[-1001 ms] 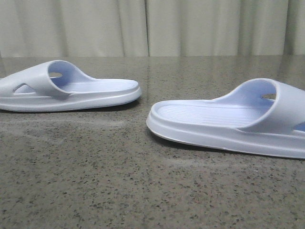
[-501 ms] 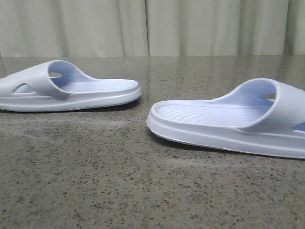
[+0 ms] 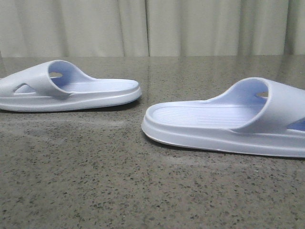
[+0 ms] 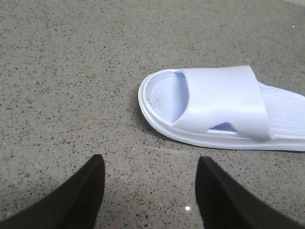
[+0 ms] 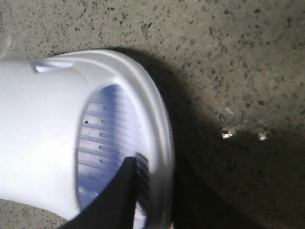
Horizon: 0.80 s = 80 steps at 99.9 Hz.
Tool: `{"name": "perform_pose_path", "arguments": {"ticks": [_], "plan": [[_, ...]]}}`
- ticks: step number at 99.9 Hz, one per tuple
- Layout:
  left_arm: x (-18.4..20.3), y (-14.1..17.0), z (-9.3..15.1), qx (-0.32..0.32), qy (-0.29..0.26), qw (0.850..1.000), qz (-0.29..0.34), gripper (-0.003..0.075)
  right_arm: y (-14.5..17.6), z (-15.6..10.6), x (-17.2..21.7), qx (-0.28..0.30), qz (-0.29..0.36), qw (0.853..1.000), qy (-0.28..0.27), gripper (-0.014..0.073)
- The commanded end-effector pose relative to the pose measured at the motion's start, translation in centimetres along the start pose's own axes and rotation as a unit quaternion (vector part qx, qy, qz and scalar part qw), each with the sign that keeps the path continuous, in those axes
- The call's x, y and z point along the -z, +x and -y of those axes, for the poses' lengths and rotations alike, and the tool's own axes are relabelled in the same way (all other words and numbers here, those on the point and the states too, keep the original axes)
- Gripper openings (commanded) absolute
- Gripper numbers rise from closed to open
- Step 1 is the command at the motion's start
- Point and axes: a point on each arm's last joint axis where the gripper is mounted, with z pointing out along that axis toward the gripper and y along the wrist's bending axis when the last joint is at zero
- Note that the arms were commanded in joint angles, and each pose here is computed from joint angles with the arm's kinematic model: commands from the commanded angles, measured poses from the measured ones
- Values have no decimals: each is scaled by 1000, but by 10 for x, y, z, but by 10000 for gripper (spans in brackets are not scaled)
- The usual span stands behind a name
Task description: Insert blue slippers together front up
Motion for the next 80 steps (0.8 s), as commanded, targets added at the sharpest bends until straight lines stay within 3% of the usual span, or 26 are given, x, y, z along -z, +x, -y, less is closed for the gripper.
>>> {"name": "perform_pose_path", "arguments": {"ticks": [1, 28, 57, 80], "plan": [[4, -15, 3, 11, 5, 999, 40, 373, -5, -7, 5, 4, 19, 1000, -20, -85], [-8, -18, 4, 50, 17, 998, 20, 373, -11, -5, 6, -5, 52, 999, -13, -104], [-40, -53, 8, 76, 37, 996, -6, 373, -16, -11, 7, 1, 80, 996, -46, -104], [-78, -66, 9, 101, 61, 991, -68, 373, -17, -14, 6, 15, 86, 995, -51, -104]]}}
